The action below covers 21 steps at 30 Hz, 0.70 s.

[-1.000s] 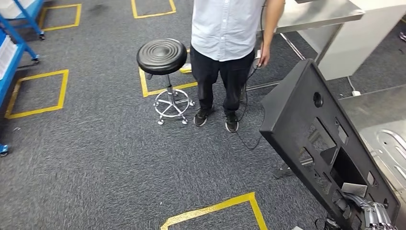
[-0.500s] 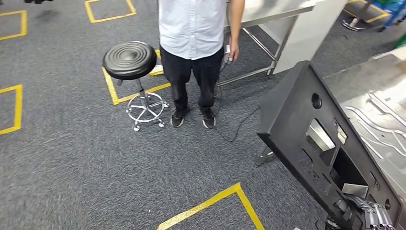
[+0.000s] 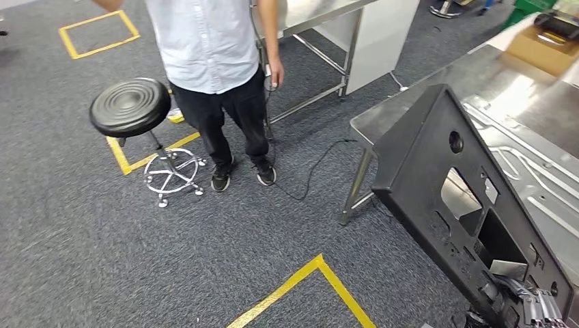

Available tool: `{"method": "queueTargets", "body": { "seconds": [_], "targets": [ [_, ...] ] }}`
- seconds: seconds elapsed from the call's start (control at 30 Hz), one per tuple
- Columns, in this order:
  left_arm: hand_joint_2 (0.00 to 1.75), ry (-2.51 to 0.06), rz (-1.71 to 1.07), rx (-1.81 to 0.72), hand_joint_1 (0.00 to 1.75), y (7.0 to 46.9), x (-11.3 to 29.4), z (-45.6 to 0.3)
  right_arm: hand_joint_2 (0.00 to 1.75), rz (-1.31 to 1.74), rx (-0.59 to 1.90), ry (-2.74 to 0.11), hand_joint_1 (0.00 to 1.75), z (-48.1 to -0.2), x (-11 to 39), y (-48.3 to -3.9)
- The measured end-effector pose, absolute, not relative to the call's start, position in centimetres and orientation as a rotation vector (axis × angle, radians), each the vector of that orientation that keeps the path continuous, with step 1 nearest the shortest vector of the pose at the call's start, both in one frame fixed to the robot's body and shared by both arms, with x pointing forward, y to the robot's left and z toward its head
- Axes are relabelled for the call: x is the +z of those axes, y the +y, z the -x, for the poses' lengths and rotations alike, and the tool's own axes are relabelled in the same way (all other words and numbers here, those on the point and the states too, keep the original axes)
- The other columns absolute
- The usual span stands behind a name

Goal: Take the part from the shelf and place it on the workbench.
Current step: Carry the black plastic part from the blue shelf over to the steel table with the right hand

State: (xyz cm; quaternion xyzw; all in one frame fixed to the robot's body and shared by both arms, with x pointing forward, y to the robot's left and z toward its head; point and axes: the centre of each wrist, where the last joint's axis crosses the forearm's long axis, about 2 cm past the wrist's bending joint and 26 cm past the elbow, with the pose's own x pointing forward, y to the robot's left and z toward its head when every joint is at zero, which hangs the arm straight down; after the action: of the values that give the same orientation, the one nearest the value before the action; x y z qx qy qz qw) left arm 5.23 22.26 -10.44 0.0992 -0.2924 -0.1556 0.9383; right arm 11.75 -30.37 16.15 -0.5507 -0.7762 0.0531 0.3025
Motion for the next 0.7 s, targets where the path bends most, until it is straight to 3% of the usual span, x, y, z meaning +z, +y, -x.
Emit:
{"method": "queueTargets", "body": {
  "seconds": [0.7],
  "targets": [
    [1.75,-0.608,-0.187,-0.311,0.0,22.36,-10.47,-5.21,1.75,1.455,0.153,-2.058,1.75,-11.82,16.13,-30.33]
  ]
}}
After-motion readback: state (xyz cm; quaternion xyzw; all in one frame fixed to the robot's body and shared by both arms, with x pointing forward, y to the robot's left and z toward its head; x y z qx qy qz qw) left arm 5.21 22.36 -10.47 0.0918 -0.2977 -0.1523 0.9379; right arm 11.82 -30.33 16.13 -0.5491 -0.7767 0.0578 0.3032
